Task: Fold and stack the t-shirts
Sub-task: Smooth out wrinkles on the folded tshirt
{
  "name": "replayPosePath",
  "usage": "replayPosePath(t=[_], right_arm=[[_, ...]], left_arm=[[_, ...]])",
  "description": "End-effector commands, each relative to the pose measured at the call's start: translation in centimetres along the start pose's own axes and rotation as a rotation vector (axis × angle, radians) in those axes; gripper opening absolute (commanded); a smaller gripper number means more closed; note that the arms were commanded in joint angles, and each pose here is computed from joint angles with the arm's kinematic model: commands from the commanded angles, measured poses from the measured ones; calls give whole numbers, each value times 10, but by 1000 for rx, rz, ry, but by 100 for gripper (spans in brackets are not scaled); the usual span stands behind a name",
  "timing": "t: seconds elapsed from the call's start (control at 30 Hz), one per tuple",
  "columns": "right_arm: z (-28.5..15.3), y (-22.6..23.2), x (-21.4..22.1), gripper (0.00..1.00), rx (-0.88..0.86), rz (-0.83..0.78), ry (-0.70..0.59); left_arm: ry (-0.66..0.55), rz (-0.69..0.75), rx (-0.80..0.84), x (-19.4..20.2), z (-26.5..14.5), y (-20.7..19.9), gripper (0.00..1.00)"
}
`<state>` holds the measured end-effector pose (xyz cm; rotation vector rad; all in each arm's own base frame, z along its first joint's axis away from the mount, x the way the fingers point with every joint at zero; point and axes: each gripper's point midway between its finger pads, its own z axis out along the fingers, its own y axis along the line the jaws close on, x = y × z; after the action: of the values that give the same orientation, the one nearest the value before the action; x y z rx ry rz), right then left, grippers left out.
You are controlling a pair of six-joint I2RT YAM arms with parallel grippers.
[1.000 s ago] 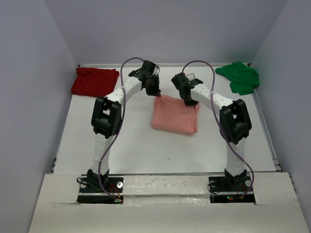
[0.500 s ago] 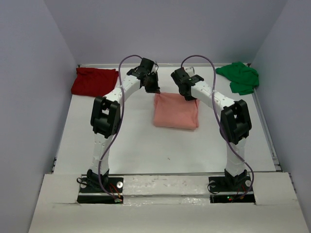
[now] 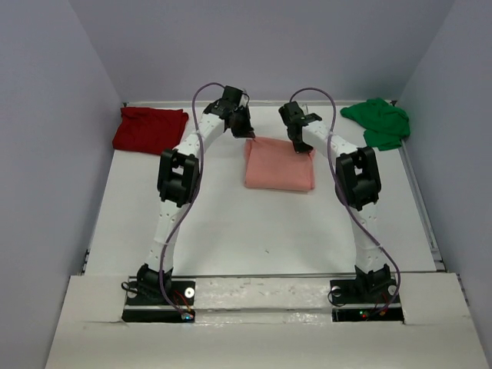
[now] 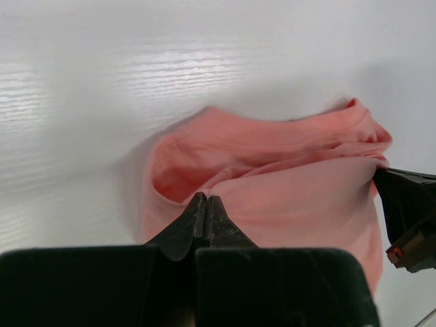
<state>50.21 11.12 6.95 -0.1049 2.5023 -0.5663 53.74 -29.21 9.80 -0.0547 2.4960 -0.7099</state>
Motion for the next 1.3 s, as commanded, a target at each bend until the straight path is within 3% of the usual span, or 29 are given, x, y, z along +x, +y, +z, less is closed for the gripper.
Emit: replayPosePath(t=[0.0, 0.53, 0.9, 0.97, 1.0, 1.13, 1.17, 1.2, 1.27], right_arm=[[6, 16, -7, 0, -152, -29, 33], [24, 7, -9, 0, -156, -24, 82], [61, -16, -10, 0, -120, 13, 115], [65, -19, -11, 13, -121, 14, 116], [64, -21, -14, 26, -116, 7, 107], [59, -24, -21, 43, -117, 3, 87], [60, -30, -20, 49, -112, 6, 91], [58, -32, -21, 58, -107, 4, 85], [56, -34, -24, 63, -102, 12, 71]], left_arm=[[13, -47, -28, -7, 1, 17, 0], [47, -91, -74, 4, 18, 51, 0], [46, -91, -109, 7, 15, 61, 0], [46, -91, -111, 7, 15, 62, 0], [47, -86, -111, 7, 15, 61, 0], [47, -90, -121, 8, 15, 64, 4], [47, -92, -124, 7, 14, 65, 11], [49, -91, -127, 9, 14, 65, 25], [36, -88, -132, 6, 10, 64, 40]])
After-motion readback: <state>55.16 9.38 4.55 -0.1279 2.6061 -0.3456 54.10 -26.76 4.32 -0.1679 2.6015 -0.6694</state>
